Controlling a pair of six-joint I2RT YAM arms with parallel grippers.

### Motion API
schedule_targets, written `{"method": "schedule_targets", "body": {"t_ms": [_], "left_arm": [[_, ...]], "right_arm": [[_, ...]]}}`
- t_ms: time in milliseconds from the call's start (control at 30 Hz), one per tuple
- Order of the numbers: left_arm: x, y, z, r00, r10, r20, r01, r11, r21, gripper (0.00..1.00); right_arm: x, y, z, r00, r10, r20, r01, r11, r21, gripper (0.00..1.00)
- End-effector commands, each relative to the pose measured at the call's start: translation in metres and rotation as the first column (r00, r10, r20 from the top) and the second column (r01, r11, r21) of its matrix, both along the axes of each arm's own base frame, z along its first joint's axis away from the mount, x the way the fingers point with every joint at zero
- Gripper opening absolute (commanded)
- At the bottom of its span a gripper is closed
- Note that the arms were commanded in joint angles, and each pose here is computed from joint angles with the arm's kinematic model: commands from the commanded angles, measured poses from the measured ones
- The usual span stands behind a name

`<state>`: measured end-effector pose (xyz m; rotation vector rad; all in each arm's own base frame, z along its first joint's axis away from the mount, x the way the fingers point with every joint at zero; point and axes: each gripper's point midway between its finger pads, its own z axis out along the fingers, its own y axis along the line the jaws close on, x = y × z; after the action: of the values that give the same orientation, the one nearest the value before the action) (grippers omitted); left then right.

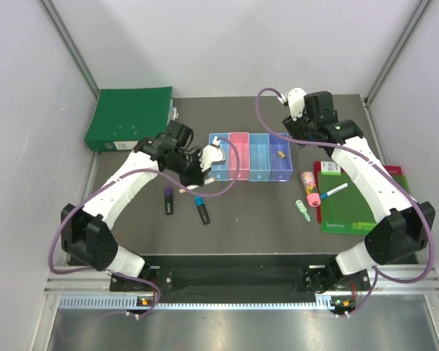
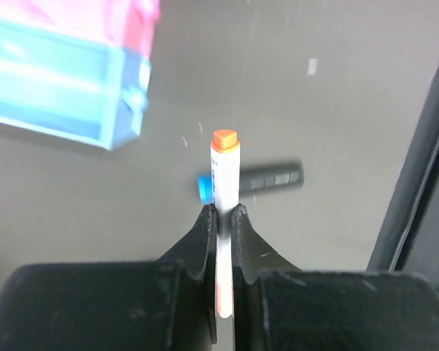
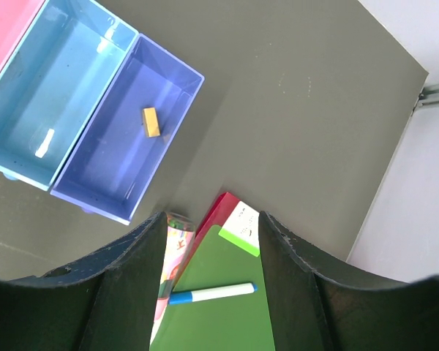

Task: Sort the stationery into containers
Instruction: Pick up the pen from the center of the board, then place the pen in the storage box.

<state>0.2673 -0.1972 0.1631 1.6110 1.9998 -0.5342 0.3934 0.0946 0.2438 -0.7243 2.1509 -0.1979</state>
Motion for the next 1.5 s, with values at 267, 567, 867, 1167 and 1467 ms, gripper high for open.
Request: {"method": "schedule_targets", "body": {"t_ms": [267,567,867,1167,1467], "left_arm": [[0.08,-0.077,0.083,0.939,0.341,-0.051,-0.32,0.809,-0.493,0.0],[0.177,-0.073,0.064,0.804,0.576,-0.145,-0.557,0.645,-0.523,0.0],[0.225,-0.064,0.023,0.715,0.664,-0.22,-0.673,0.566,-0.476,0.0],[0.211,-0.064,-0.016,0.688,0.661,-0.299,-0.719,0.569,-0.398,0.0],[0.196,-0.063,-0.033,0.693,0.644,-0.323,-0.721,0.602,-0.344,0.4]], "right_arm": [[-0.004,-0.011,0.017,0.998,-0.036,0.045,0.035,0.999,0.041,0.53],[-0.005,-0.019,0.007,0.998,-0.055,0.022,0.054,0.998,0.036,0.53],[-0.001,-0.024,0.003,0.998,-0.068,0.01,0.067,0.997,0.034,0.53],[0.002,-0.022,0.0,0.998,-0.068,0.001,0.068,0.997,0.037,0.53],[-0.006,-0.022,-0.01,0.998,-0.059,-0.027,0.06,0.998,0.035,0.54]]}}
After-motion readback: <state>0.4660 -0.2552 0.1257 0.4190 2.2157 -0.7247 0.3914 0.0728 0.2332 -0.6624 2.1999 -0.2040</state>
